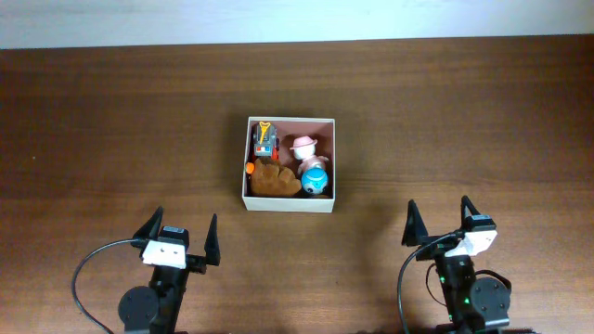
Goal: Pack container
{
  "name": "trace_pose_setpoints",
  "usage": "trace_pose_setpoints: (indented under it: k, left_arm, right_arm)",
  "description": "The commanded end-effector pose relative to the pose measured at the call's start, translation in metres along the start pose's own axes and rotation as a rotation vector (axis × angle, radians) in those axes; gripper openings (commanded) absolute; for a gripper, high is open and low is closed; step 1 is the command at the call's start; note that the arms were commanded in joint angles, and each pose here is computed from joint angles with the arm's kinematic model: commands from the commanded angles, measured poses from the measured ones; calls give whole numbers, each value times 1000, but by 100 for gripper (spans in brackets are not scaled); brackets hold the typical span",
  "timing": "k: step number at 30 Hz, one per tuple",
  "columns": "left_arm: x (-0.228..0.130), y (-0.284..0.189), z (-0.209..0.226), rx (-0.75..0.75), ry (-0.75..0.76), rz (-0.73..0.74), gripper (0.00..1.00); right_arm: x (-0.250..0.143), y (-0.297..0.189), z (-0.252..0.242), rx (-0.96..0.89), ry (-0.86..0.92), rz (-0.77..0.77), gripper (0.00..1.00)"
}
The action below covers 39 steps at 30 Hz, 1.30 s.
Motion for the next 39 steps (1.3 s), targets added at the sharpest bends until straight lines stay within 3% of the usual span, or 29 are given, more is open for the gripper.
trace_pose_setpoints:
  k: [1, 39]
  left_arm:
    - [-2, 0, 0, 3, 16, -2, 100]
    - [-2, 0, 0, 3, 16, -2, 100]
  right_arm:
    - [-9, -1, -2, -4, -4, 43, 99]
    - [-13, -1, -4, -21, -63, 66, 99]
Point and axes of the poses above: each gripper's point midway between its finger pads, its own y axis out along the fingers, its own z axis along the line the jaws close on, x = y × z, the point moved 7 cm from there along -y, back along the fingers, and after that the axes turned 3 degrees about y, right-handed, at the moved point
